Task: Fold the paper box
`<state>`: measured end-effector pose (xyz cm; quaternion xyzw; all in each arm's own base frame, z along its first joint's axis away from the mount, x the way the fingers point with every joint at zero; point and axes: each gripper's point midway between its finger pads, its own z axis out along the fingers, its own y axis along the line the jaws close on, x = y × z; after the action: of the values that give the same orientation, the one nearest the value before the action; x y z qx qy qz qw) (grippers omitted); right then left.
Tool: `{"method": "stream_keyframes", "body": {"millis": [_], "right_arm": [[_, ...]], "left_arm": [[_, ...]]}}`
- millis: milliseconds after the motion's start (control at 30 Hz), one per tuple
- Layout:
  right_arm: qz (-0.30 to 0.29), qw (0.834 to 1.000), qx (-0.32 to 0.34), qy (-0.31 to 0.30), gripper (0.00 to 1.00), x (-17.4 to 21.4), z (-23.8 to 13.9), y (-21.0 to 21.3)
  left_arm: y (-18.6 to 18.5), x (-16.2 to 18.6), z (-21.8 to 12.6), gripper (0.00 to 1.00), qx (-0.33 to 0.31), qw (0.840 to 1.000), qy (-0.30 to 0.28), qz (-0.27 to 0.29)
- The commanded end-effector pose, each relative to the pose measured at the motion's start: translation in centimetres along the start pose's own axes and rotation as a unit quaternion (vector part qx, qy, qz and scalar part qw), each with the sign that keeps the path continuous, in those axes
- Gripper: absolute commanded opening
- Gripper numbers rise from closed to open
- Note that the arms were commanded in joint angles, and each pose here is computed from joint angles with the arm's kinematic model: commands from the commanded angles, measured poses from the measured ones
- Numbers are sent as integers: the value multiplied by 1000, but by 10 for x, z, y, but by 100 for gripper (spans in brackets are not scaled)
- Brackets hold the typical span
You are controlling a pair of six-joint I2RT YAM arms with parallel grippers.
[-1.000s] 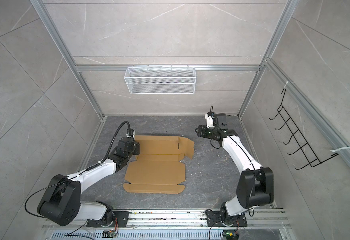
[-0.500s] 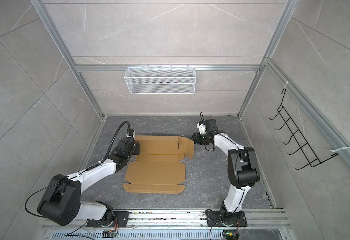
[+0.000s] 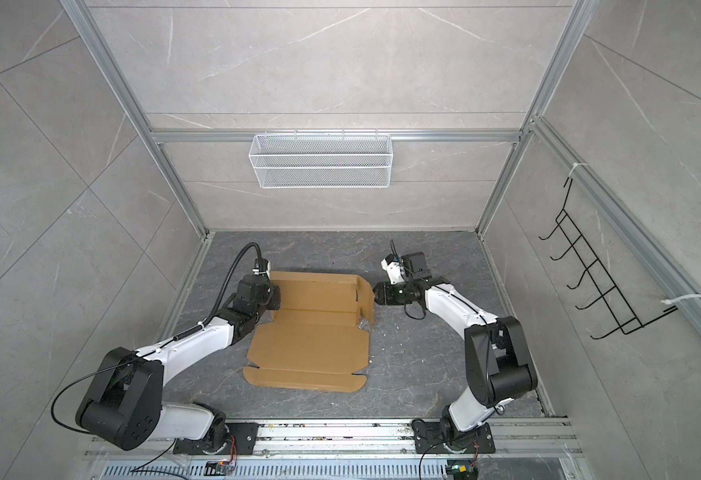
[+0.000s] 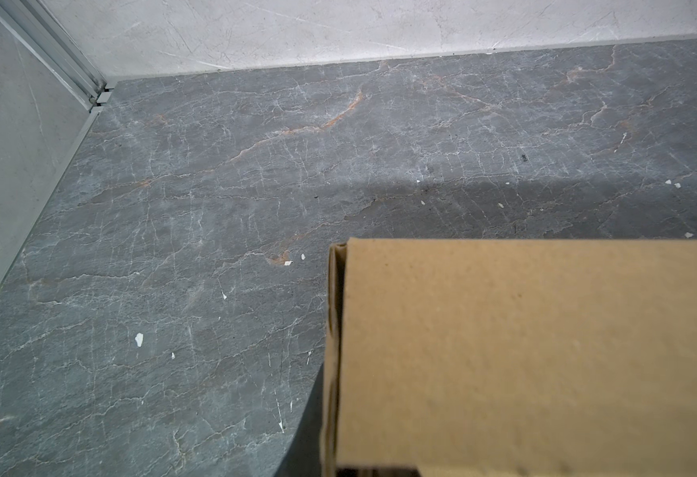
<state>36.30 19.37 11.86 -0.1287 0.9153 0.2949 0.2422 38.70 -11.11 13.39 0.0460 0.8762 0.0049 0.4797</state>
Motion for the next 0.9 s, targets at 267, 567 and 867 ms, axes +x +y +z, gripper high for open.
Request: {"method": "stream_keyframes", "body": {"millis": [267, 567, 867], "right_arm": [[-79, 996, 32, 14, 55, 4, 11, 29], [-102, 992, 53, -51, 61, -18, 22, 39], [-130, 977, 96, -141, 62, -41, 30, 37]], "left_arm": [[-3, -27, -2, 10, 7, 1000, -28, -9], [-4, -28, -3, 10, 9, 1000, -26, -5], [-7, -25, 0, 10, 15, 1000, -19, -5]]}}
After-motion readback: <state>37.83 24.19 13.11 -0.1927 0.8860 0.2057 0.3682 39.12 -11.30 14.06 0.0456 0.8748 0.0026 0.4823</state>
